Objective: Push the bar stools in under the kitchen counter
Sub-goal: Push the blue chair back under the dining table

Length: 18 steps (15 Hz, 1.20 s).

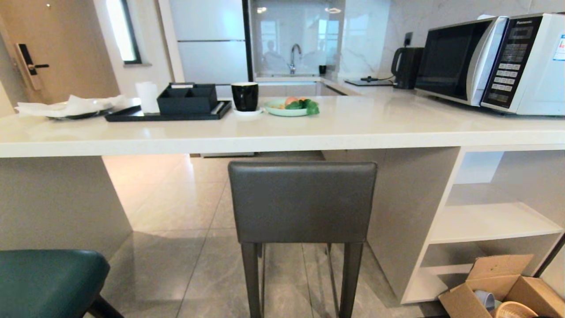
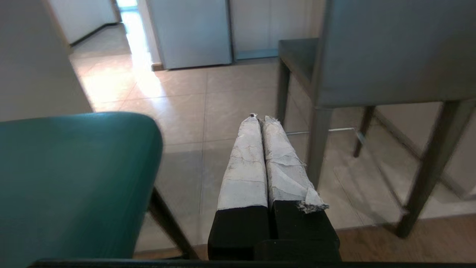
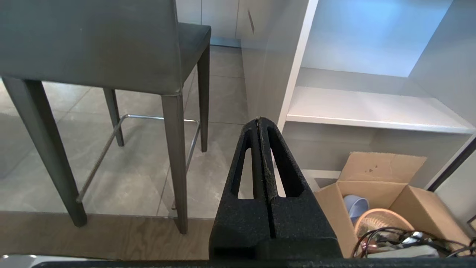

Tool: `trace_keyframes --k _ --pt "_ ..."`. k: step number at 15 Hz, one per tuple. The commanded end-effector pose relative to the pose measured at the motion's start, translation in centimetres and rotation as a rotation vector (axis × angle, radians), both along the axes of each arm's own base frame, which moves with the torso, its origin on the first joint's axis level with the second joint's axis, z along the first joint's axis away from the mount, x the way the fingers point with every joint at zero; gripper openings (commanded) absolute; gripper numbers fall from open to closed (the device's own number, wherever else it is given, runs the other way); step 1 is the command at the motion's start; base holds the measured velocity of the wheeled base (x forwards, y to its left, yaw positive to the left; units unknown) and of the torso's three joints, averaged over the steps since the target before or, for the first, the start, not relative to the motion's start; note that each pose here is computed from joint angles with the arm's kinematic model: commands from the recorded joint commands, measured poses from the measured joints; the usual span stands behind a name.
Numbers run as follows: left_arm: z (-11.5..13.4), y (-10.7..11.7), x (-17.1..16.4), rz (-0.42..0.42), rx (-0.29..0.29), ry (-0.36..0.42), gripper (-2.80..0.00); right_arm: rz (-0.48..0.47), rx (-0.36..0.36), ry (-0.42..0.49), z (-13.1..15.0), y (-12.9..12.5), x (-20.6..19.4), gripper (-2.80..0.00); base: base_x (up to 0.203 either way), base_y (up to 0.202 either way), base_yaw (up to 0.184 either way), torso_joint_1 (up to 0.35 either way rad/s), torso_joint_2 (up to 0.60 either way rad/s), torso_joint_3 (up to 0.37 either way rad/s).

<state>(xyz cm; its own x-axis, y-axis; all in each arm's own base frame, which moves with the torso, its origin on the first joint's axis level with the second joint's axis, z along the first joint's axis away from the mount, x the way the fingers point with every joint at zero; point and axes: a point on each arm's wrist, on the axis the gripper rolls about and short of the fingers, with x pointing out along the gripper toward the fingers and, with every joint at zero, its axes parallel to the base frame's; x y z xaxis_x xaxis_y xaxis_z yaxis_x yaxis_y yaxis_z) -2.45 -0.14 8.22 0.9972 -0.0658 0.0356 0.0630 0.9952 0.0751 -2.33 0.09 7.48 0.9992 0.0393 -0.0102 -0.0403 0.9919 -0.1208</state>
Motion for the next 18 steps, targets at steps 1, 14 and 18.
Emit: trace_keyframes --k 1,14,18 --pt "-0.67 0.14 0.16 0.059 0.023 0.04 -2.8 -0.005 0.002 -0.013 0.08 -0.01 0.05 -2.8 0.0 0.0 0.0 0.0 0.0 0.0" --pt "-0.64 0.15 0.17 0.063 -0.06 0.039 -2.8 -0.035 0.113 0.006 -0.07 -0.08 0.05 -2.8 0.0 0.0 0.0 0.0 0.0 0.0" --pt "-0.64 0.15 0.17 0.063 -0.065 0.039 -2.8 -0.033 0.112 0.006 -0.07 -0.07 0.05 -2.8 0.0 0.0 0.0 0.0 0.0 0.0"
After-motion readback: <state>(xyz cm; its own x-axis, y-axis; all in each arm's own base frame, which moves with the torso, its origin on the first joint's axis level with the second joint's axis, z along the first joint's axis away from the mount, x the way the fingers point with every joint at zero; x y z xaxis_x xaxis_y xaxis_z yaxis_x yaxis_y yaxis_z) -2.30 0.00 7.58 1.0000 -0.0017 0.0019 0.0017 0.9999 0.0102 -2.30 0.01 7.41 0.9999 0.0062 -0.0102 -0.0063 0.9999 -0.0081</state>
